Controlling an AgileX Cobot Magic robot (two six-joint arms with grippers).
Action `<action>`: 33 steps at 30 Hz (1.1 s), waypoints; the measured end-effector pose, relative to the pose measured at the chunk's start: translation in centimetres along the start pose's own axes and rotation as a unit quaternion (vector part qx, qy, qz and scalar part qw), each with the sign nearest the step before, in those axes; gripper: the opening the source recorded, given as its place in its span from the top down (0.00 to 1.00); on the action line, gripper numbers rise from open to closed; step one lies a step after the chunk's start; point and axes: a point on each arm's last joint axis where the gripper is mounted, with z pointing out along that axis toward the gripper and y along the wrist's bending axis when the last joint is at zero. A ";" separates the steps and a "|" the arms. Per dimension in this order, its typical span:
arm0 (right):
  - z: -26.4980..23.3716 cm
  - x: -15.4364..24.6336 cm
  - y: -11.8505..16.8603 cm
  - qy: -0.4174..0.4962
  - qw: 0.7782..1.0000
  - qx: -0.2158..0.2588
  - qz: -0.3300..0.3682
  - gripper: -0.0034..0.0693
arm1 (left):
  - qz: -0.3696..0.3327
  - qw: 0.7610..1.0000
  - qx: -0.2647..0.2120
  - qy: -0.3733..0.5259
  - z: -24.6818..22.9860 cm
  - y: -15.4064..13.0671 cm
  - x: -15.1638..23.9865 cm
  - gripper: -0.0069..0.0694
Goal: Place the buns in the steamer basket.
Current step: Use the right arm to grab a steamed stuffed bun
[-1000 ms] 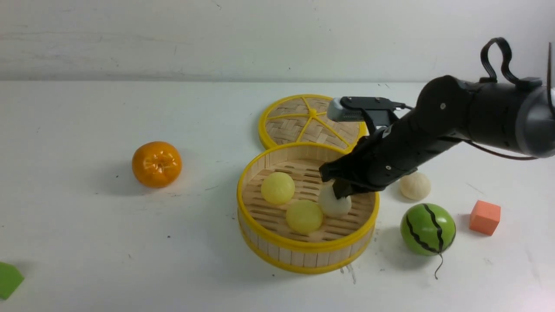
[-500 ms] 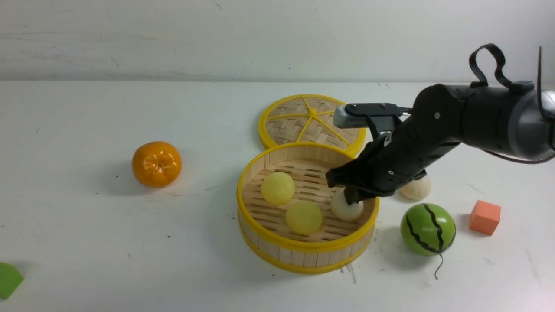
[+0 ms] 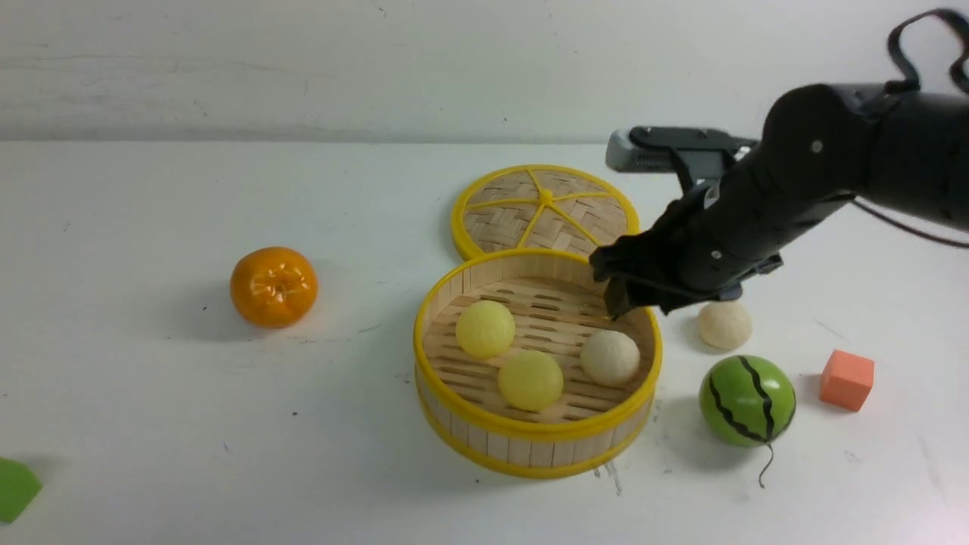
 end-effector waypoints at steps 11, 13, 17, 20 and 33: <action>-3.2 -0.2 -5.8 0.012 0.992 0.125 0.022 0.65 | 0.000 1.000 0.000 0.000 0.0 0.0 0.0 0.81; -3.4 -0.2 -7.2 0.009 0.990 0.134 0.040 0.70 | 0.000 1.000 0.000 0.000 0.0 0.0 0.0 0.81; -3.6 -0.2 -9.6 0.010 0.987 0.143 0.077 0.77 | 0.000 1.000 0.000 0.000 0.0 0.0 0.0 0.81; -2.9 -0.1 -10.3 0.021 0.986 0.143 0.080 0.78 | 0.000 1.000 0.000 0.000 0.0 0.0 0.0 0.80; 4.2 -2.1 -11.6 0.077 0.989 0.092 0.090 0.74 | 0.000 1.000 0.000 0.000 0.0 0.0 0.0 0.79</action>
